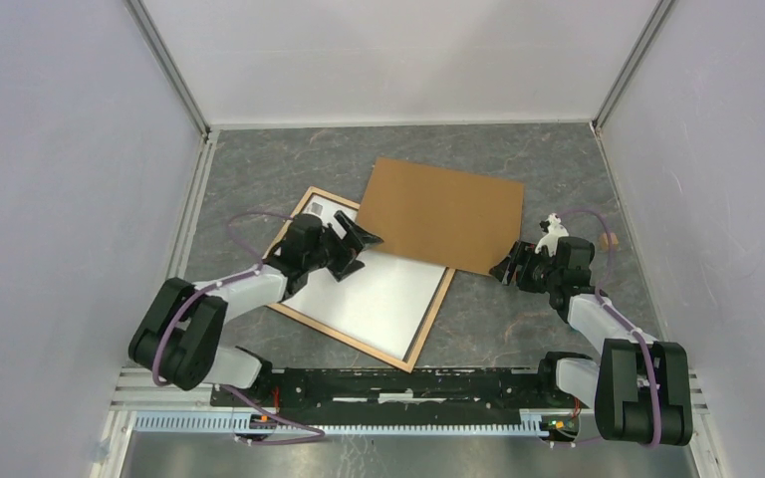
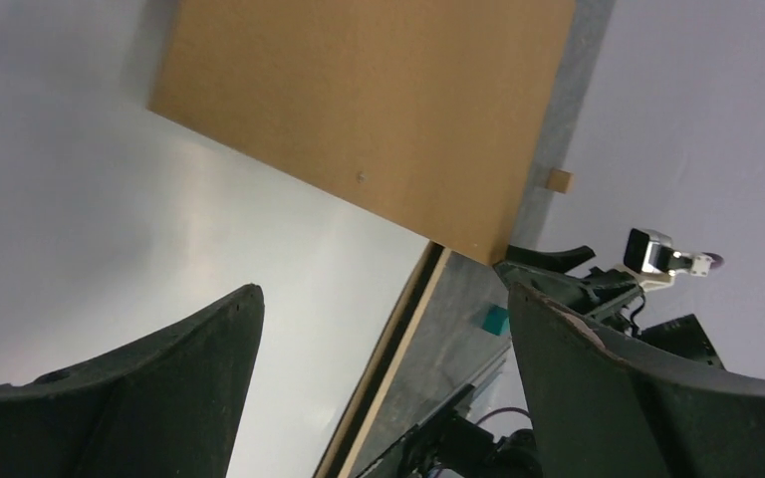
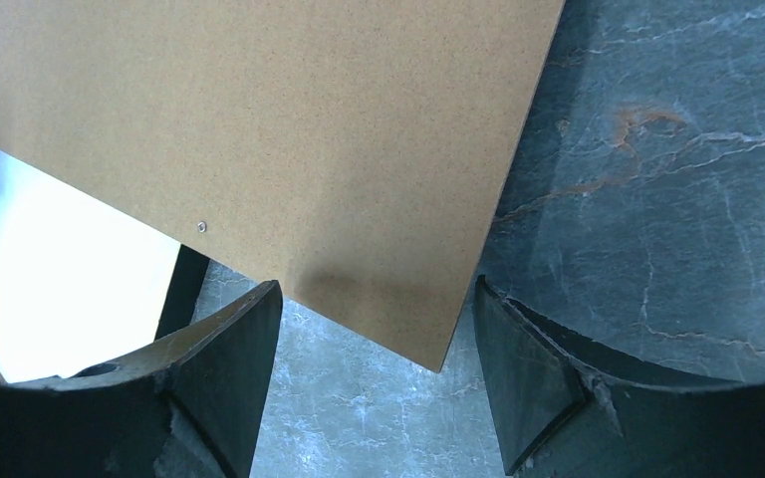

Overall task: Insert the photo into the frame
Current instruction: Pick up the photo frame item at the center of the board.

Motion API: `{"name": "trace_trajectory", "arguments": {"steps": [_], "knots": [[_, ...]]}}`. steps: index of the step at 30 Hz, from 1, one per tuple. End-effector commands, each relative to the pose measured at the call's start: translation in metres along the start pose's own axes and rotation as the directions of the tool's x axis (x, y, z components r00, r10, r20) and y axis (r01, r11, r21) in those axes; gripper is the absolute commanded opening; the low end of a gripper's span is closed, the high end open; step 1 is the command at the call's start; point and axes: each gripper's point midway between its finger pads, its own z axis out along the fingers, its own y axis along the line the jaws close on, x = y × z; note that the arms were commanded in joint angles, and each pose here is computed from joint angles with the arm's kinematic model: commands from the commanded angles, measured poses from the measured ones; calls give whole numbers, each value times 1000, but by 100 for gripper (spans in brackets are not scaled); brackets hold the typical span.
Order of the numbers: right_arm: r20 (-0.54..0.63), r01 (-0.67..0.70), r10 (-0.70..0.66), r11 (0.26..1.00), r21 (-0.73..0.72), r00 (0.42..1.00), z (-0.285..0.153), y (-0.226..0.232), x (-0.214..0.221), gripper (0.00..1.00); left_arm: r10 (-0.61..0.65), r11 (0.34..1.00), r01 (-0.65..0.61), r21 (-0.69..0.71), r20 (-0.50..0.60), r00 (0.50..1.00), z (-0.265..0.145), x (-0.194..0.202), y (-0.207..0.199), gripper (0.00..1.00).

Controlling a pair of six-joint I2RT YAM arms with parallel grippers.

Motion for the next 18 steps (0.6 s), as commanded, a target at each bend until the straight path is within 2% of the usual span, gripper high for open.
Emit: {"name": "trace_trajectory", "arguments": {"steps": [1,5,9,13,18], "knots": [[29,15,-15,1000,-27,999,2,5,-7,76,-171,955,143,259,87,981,13,-4,-61,95],[35,18,-17,999,-27,999,1,6,-8,76,-217,947,187,262,92,972,37,5,-56,90],[39,26,-24,999,-31,999,0,8,-12,76,-276,934,240,265,108,955,51,3,-41,79],[39,31,-30,999,-25,999,1,6,-12,76,-267,947,234,221,132,954,60,3,-24,74],[25,29,-29,999,-33,999,3,7,-10,76,-269,950,235,207,156,950,68,1,-12,62]]}}
